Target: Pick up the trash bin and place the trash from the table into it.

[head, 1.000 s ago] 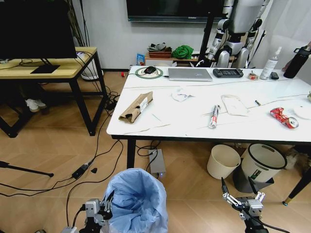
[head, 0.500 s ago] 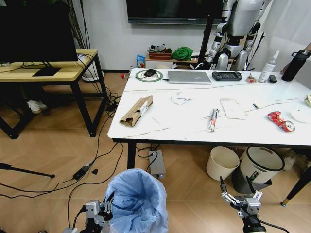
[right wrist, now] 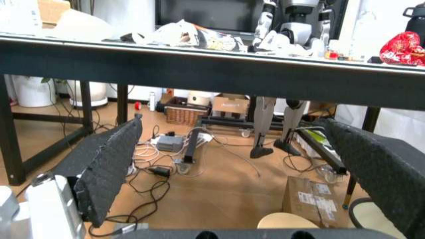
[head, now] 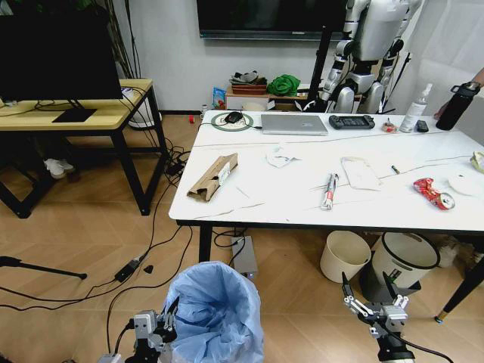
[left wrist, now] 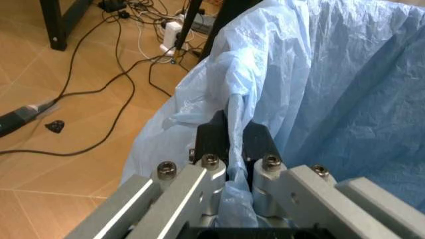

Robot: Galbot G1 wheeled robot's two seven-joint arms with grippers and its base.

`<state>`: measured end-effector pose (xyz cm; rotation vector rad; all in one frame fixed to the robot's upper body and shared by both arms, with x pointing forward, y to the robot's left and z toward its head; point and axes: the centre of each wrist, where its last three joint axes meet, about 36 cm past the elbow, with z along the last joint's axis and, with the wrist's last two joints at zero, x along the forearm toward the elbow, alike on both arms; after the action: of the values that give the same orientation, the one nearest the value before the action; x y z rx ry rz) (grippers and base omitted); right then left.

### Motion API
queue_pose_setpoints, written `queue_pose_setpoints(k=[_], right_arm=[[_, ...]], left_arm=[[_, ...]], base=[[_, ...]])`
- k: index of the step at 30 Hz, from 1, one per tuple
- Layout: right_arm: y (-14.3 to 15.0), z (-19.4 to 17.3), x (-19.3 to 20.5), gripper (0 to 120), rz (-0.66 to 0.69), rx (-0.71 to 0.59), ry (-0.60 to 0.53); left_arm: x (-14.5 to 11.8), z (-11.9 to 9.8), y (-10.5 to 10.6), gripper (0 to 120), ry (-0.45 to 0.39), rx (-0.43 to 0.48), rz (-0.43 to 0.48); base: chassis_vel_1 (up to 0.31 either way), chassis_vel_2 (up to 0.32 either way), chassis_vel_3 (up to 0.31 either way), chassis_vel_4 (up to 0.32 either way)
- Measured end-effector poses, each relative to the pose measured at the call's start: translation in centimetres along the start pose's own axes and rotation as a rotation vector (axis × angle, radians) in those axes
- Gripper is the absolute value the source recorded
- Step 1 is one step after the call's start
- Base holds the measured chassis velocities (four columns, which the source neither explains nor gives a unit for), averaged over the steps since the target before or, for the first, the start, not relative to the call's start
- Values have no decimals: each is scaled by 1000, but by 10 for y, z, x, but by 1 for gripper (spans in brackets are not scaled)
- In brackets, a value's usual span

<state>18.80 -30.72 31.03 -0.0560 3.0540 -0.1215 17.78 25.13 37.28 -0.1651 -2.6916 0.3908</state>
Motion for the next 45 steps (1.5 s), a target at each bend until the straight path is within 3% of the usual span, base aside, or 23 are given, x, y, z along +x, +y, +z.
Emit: queue_pose_setpoints(k=[45], right_arm=[[1,2,-2,100,-7,0,12]], left_arm=[[-1,3,-2,0,12,-9,-14]], base=[[0,0,0,0]])
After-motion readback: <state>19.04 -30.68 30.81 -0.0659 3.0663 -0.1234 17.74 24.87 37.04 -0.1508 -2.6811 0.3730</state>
